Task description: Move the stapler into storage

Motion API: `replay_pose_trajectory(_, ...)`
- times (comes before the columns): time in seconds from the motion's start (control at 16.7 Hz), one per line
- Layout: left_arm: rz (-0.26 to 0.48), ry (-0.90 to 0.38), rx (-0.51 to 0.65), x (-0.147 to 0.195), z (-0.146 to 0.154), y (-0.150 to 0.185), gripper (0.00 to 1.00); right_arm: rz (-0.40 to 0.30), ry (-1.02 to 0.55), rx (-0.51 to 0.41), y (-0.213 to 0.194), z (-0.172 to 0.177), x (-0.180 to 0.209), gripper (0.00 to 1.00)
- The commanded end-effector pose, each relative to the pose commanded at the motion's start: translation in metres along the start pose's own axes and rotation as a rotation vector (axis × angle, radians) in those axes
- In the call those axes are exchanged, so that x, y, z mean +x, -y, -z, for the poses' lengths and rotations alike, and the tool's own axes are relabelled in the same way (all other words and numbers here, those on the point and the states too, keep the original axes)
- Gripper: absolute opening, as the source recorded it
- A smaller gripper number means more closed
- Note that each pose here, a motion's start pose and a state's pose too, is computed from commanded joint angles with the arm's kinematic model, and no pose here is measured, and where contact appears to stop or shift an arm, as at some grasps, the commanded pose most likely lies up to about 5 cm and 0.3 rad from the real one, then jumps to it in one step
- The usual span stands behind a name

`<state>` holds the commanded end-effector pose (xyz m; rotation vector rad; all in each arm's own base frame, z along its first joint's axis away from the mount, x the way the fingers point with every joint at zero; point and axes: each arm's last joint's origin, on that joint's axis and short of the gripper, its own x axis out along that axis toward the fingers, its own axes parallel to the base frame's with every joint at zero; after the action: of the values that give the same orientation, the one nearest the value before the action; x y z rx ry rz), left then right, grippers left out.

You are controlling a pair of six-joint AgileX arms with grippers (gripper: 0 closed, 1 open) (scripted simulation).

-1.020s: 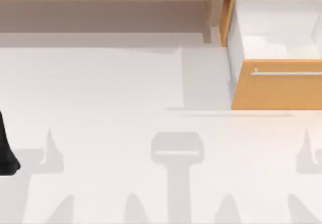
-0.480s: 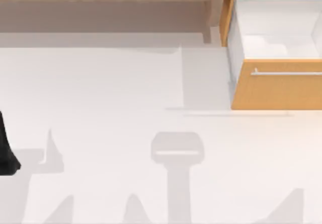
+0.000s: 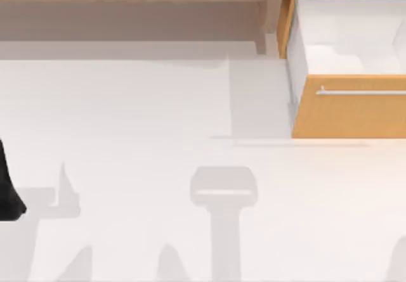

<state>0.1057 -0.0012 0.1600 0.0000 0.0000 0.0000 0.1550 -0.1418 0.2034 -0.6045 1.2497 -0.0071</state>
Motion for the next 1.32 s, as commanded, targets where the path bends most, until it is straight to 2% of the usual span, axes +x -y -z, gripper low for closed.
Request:
replay_pose_trajectory(0.24, 0.000, 0.000, 0.000, 0.000, 0.000, 0.000, 1.00, -0.285, -0.130, -0.142, 0.036, 0.029, 0.037, 1.00)
replay_pose_trajectory(0.36, 0.000, 0.000, 0.000, 0.000, 0.000, 0.000, 1.00, -0.389, -0.143, -0.178, 0.045, 0.042, 0.050, 1.00)
replay_pose_trajectory(0.48, 0.000, 0.000, 0.000, 0.000, 0.000, 0.000, 1.00, -0.454, -0.143, -0.197, 0.049, 0.050, 0.057, 1.00)
replay_pose_trajectory(0.84, 0.000, 0.000, 0.000, 0.000, 0.000, 0.000, 1.00, -0.470, -0.142, -0.204, 0.049, 0.051, 0.060, 1.00)
replay_pose_trajectory(1.32, 0.000, 0.000, 0.000, 0.000, 0.000, 0.000, 1.00, -0.470, -0.142, -0.202, 0.029, 0.061, 0.102, 1.00)
